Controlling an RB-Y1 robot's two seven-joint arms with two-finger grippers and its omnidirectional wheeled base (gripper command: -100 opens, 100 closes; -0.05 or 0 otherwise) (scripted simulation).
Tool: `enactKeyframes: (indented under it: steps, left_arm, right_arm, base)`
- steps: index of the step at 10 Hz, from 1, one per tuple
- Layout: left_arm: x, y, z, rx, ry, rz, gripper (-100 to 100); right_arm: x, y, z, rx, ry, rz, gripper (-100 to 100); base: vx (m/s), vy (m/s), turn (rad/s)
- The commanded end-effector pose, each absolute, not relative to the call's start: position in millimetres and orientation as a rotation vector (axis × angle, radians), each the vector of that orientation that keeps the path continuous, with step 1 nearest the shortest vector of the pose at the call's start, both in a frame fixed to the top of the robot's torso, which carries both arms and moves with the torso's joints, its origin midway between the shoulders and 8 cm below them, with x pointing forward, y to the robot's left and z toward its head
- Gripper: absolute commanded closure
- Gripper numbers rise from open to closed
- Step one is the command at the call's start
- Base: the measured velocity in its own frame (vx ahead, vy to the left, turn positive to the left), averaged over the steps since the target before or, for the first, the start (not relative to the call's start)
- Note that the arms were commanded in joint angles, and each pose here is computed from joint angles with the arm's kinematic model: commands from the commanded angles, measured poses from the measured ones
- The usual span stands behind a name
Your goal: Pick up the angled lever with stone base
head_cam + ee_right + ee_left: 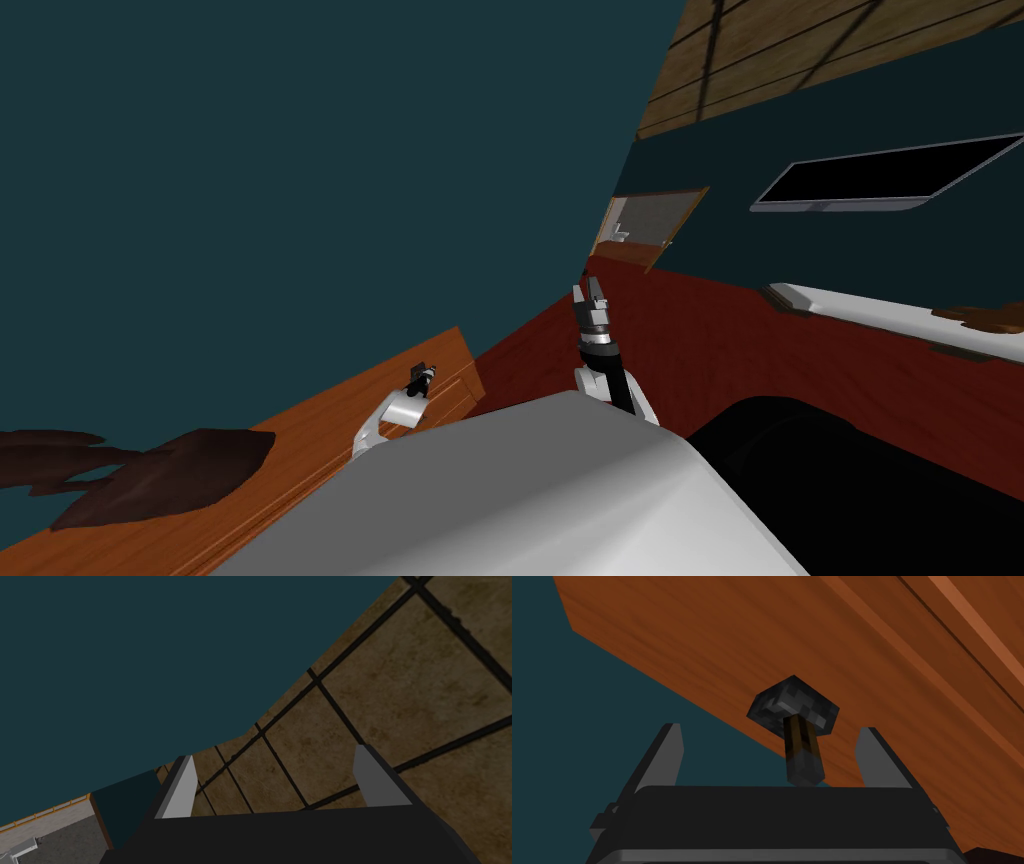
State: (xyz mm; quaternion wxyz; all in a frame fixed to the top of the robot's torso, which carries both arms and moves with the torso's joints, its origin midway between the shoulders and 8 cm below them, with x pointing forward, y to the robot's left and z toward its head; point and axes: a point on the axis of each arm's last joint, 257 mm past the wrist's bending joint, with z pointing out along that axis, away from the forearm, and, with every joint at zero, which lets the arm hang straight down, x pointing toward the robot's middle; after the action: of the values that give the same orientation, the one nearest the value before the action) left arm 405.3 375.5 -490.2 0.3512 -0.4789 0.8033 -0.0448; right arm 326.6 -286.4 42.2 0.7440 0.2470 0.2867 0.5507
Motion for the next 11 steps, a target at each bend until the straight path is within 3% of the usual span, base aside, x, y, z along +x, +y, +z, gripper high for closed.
enactKeyframes:
  steps: [1, 5, 11]
  left_arm:
    - [422.2, 369.3, -476.8, -1.184, 2.086, -0.127, -100]
    - [427.9, 368.7, -458.6, -1.088, 2.113, -0.076, -100]
    - [354.6, 408.6, -494.8, -1.187, 2.146, 0.056, -100]
  right_arm:
    - [326.6, -286.4, 42.2, 0.541, 0.628, 1.206, 0]
    - [326.6, -286.4, 42.2, 0.541, 0.628, 1.206, 0]
    - [326.6, -286.5, 42.1, 0.541, 0.628, 1.206, 0]
  base:
    - [-0.121, -0.017, 0.040]
    - [-0.080, 0.006, -0.001]
    - [0.095, 0.034, -0.113]
